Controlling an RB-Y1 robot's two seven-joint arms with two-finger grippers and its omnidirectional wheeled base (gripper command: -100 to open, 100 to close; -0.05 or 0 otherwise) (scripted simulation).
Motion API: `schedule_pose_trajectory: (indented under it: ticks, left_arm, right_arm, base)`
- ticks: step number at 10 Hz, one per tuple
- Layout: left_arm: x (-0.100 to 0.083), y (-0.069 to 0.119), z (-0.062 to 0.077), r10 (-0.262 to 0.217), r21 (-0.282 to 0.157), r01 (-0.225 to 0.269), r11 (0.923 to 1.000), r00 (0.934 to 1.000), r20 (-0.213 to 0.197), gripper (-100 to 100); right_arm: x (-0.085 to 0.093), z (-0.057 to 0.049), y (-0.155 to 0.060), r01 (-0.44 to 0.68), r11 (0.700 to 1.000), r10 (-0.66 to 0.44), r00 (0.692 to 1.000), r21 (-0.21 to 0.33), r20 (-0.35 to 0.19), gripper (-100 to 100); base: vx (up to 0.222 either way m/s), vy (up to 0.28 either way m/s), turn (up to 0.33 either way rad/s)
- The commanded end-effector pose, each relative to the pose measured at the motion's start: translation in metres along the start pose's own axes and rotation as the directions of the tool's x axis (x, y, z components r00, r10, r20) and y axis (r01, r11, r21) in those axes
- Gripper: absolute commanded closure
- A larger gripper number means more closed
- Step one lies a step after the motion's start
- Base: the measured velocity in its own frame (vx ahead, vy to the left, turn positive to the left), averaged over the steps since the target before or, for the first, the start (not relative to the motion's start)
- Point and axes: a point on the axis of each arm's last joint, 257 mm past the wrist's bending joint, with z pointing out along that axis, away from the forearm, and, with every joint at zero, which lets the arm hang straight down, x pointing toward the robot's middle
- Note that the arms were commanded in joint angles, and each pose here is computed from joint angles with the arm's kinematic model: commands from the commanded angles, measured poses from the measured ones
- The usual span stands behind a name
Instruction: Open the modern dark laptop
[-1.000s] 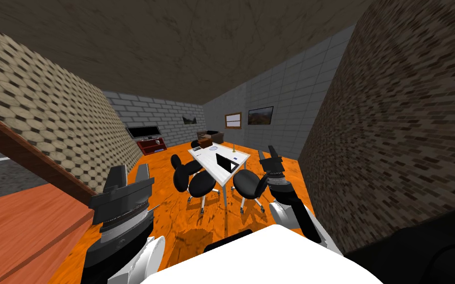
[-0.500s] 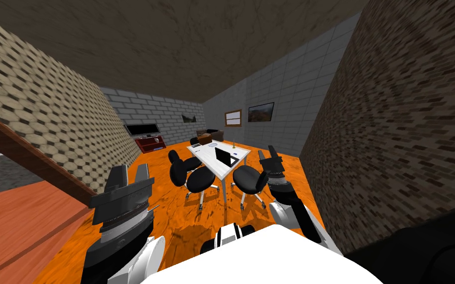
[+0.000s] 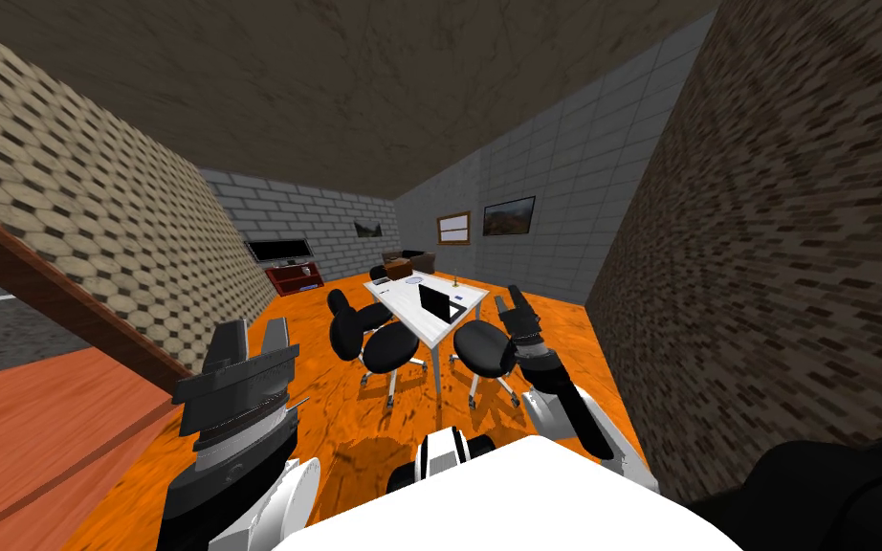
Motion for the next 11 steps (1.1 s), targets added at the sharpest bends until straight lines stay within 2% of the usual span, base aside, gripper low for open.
schedule_pose_trajectory:
  ticks: [1, 3, 5, 7, 9, 10, 11]
  left_arm:
    - [0.0, 0.0, 0.0, 0.0, 0.0, 0.0, 1.0, 1.0, 0.0, 0]
    - [0.0, 0.0, 0.0, 0.0, 0.0, 0.0, 1.0, 1.0, 0.0, 0]
    - [0.0, 0.0, 0.0, 0.0, 0.0, 0.0, 1.0, 1.0, 0.0, 0]
    - [0.0, 0.0, 0.0, 0.0, 0.0, 0.0, 1.0, 1.0, 0.0, 0]
    - [0.0, 0.0, 0.0, 0.0, 0.0, 0.0, 1.0, 1.0, 0.0, 0]
    - [0.0, 0.0, 0.0, 0.0, 0.0, 0.0, 1.0, 1.0, 0.0, 0]
    - [0.0, 0.0, 0.0, 0.0, 0.0, 0.0, 1.0, 1.0, 0.0, 0]
  right_arm:
    - [0.012, 0.001, -0.018, 0.115, 0.993, -0.114, 0.992, 0.028, -0.051, -100]
    - [0.019, 0.001, -0.034, 0.217, 0.975, -0.212, 0.973, 0.045, -0.096, -100]
    - [0.026, 0.0, -0.052, 0.328, 0.943, -0.317, 0.937, 0.056, -0.146, -100]
    - [0.033, -0.002, -0.072, 0.438, 0.897, -0.419, 0.885, 0.06, -0.202, -100]
    - [0.039, -0.004, -0.094, 0.551, 0.833, -0.521, 0.813, 0.052, -0.26, -100]
    - [0.039, -0.004, -0.094, 0.561, 0.827, -0.531, 0.806, 0.049, -0.261, -100]
    - [0.041, -0.006, -0.105, 0.617, 0.786, -0.582, 0.759, 0.039, -0.29, -100]
  base:
    - [0.056, 0.022, 0.027]
    - [0.051, 0.028, 0.033]
    - [0.057, 0.029, 0.036]
    - [0.067, 0.028, 0.034]
    - [0.06, 0.037, 0.038]
    - [0.047, 0.026, 0.013]
    - [0.041, 0.016, 0.023]
